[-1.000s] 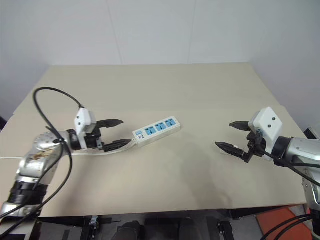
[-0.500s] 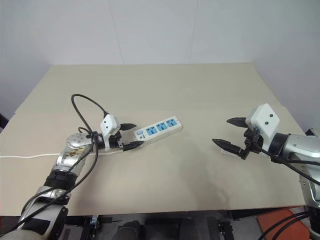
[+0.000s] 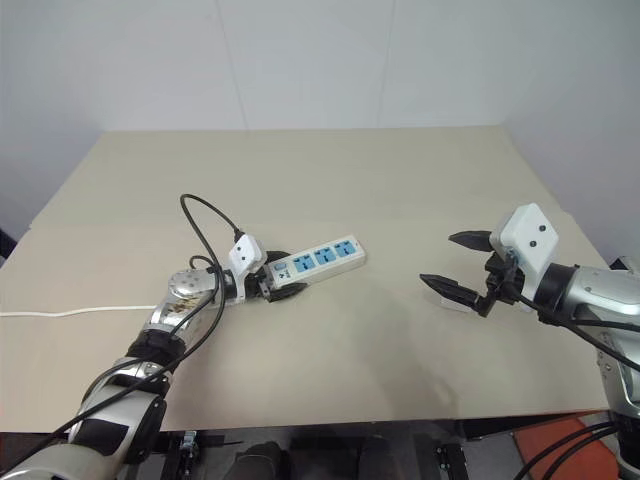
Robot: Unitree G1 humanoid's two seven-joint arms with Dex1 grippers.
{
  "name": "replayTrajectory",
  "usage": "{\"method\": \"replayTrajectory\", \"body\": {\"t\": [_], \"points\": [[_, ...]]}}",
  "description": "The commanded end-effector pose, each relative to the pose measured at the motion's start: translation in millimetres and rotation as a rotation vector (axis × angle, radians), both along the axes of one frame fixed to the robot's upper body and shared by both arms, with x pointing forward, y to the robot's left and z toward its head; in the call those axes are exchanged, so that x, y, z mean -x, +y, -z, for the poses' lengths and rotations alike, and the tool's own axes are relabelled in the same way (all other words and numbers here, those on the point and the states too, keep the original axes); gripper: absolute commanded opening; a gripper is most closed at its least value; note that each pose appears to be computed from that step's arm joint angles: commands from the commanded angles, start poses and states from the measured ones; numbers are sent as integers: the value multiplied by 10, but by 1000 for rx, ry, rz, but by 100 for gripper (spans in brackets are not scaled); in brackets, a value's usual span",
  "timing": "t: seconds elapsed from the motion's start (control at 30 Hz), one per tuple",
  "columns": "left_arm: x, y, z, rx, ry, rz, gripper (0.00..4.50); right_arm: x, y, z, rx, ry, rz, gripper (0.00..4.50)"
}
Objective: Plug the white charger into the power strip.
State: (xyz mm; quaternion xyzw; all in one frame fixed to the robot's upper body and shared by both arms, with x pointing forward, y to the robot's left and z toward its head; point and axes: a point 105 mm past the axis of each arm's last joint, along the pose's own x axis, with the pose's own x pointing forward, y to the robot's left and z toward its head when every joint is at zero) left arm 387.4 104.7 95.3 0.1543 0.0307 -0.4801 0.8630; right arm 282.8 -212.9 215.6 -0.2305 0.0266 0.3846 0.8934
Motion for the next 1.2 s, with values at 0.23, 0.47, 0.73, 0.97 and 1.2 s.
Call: {"method": "replayTrajectory", "body": {"t": [0.23,0.47,0.73,0.97,1.2], "points": [[196,26,-23,43,11,109,333,24,34,-135,-7,-50,-14,450],[529,-23,-225,-9,-38,325,333,4,76,-131,-8,-44,-35,450],[762,-108,-145,-55,-46,440,333,1,164,-76,-12,-23,-70,450],[769,-121,101,-90,8,428,428,-8,231,-69,-17,-18,-96,450],[730,-62,52,-40,-9,388,449,6,228,-54,-12,-6,-104,450]]}}
